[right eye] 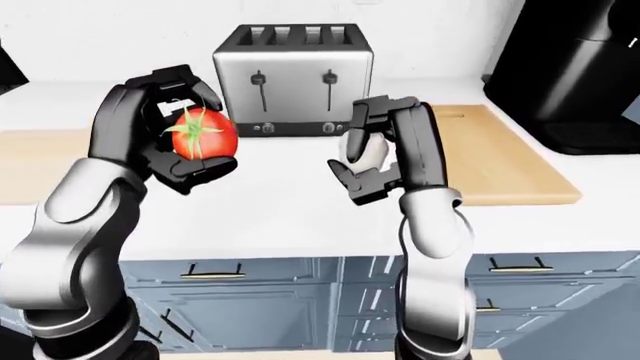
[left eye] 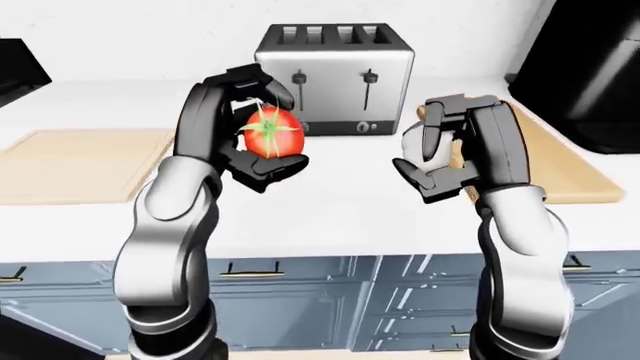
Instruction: Place the garlic and the tomato on separate cutting boards.
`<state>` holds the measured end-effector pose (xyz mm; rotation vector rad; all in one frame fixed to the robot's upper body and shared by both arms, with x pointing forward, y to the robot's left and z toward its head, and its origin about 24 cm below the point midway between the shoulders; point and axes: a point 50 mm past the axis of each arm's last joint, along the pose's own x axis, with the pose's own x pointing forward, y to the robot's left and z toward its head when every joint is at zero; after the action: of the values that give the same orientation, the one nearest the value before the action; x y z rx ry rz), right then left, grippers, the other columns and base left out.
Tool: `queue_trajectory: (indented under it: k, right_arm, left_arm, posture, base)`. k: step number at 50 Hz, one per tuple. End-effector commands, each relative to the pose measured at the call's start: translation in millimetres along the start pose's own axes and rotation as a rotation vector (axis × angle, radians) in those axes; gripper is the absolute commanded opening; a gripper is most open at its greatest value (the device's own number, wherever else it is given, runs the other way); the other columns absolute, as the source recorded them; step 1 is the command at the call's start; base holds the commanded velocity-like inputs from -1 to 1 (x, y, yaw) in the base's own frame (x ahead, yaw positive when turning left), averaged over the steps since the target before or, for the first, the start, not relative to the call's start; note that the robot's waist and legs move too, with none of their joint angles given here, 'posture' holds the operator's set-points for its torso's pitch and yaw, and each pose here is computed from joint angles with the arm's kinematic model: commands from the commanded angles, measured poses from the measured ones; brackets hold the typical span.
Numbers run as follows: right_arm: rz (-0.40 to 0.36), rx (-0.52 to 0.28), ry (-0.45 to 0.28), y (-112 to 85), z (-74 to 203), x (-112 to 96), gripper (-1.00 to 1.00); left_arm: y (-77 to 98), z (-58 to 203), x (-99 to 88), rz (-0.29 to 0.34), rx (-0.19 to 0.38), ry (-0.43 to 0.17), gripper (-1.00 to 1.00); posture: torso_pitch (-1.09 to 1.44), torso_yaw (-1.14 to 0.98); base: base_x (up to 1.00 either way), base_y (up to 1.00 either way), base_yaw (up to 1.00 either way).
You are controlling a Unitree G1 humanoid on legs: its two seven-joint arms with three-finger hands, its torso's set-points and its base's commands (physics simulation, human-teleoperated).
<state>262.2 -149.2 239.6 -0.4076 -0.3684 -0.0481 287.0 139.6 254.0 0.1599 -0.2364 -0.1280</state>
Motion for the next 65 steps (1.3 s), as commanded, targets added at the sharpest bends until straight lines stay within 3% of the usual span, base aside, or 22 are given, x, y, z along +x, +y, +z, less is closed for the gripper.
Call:
queue_trajectory:
  k: [1,33,52,65]
  right_arm:
    - [-0.041,-0.013,-0.057,-6.3,10,0,-1.00]
    - [-0.026,-0.009,-0.062,-2.4,11,2,-1.00]
    - [-0.009,-0.017,-0.082,2.1,17,10,-1.00]
    - [-0.012,-0.050,-0.048,-2.2,12,46,-1.00]
  left_arm:
    - [-1.3,12,-0.4,-0.007,0.004,-0.074,-1.00]
    - [-2.7,2,-0.4,-0.015,0.001,-0.067,-1.00]
    - [4.1,-1,-4.5,0.001,-0.013,-0.068,-1.00]
    - [8.2,-6,-6.7,0.005,-0.019,-0.065,-1.00]
  posture:
    - [0.00,0.00]
    - [0.00,0.00]
    - [0.00,0.00]
    - [0.00,0.00]
  base:
    - [0.00,-0.43,0.00]
    - [0.00,-0.49,0.00]
    - [0.00,0.00,0.00]
    - [0.00,0.00,0.00]
